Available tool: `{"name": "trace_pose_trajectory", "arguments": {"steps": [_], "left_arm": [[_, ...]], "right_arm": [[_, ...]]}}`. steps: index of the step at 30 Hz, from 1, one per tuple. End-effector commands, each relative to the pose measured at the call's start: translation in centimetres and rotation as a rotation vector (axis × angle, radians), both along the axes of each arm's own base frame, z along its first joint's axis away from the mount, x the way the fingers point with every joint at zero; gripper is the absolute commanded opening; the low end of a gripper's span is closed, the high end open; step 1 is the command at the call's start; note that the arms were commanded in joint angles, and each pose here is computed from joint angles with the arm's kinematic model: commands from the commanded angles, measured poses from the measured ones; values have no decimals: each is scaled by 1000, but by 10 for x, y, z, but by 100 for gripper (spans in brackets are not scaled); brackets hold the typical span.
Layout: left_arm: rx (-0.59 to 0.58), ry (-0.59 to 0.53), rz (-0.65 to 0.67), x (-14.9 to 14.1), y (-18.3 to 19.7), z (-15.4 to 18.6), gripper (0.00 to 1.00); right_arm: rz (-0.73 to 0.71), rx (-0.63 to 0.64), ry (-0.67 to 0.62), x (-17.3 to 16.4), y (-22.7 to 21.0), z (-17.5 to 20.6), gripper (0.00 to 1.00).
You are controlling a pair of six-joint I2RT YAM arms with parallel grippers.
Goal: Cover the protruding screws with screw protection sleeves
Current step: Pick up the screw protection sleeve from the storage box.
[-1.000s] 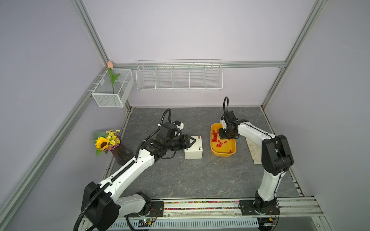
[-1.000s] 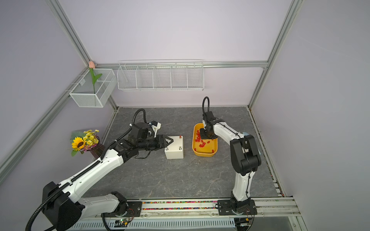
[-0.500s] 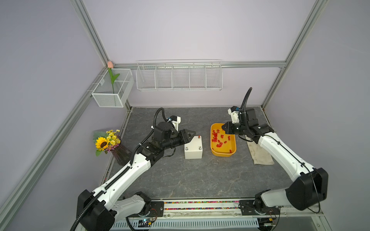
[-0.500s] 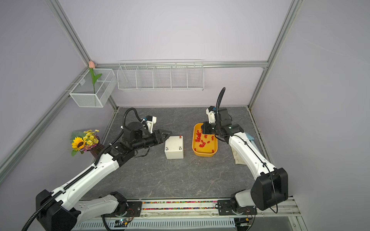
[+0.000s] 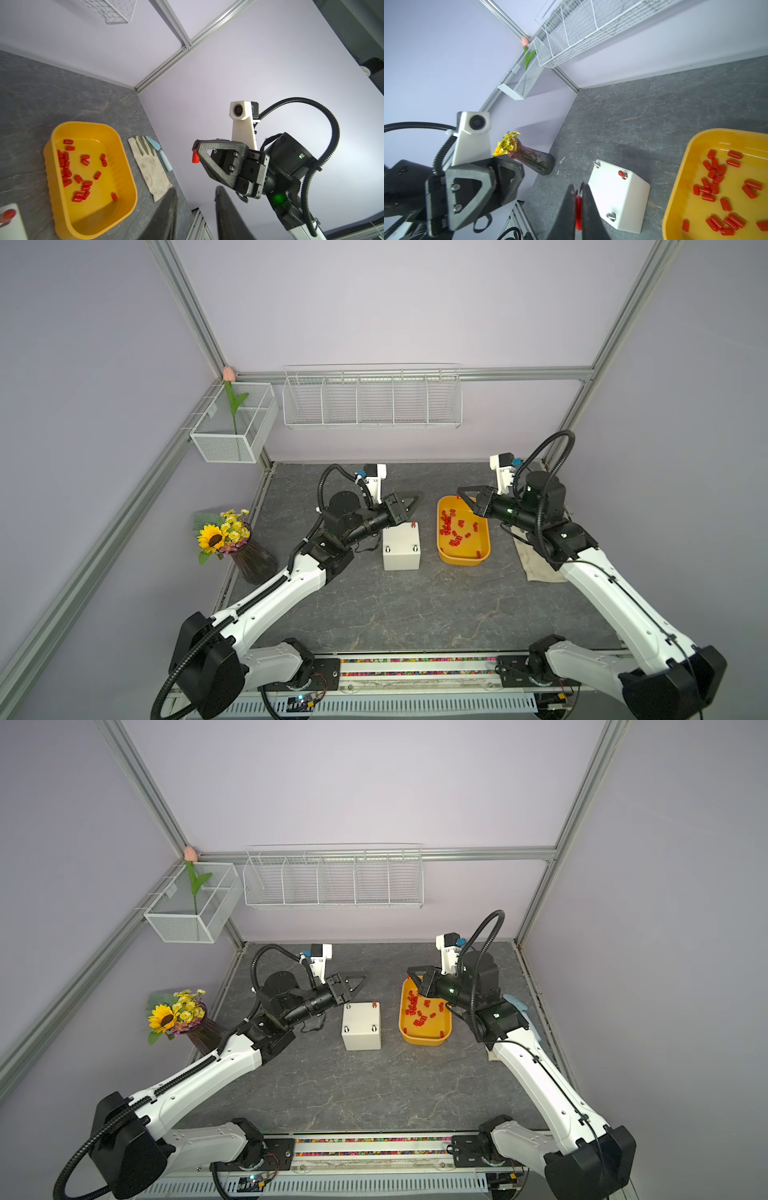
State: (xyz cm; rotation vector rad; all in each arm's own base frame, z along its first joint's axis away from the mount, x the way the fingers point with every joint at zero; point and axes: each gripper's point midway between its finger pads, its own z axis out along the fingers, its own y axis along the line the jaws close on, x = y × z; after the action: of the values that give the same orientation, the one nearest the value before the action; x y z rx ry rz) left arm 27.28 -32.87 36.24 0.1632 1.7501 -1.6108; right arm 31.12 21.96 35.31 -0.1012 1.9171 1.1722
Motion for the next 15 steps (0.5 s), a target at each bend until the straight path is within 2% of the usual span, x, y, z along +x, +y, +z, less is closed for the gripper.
{"name": "trace_pose_trajectory", "arguments": {"steps": [1,7,15], "left_arm": [[-105,-74,-45,-6,-11,35,33],[-164,-116,-119,-17,-27,48,38],[-209,-152,-186,-29,-38,60,41]], "right_arm": [[23,151,-71,-12,7,36,10],[41,225,-124,-28,12,56,10],[67,271,-120,-32,18,59,10]]}}
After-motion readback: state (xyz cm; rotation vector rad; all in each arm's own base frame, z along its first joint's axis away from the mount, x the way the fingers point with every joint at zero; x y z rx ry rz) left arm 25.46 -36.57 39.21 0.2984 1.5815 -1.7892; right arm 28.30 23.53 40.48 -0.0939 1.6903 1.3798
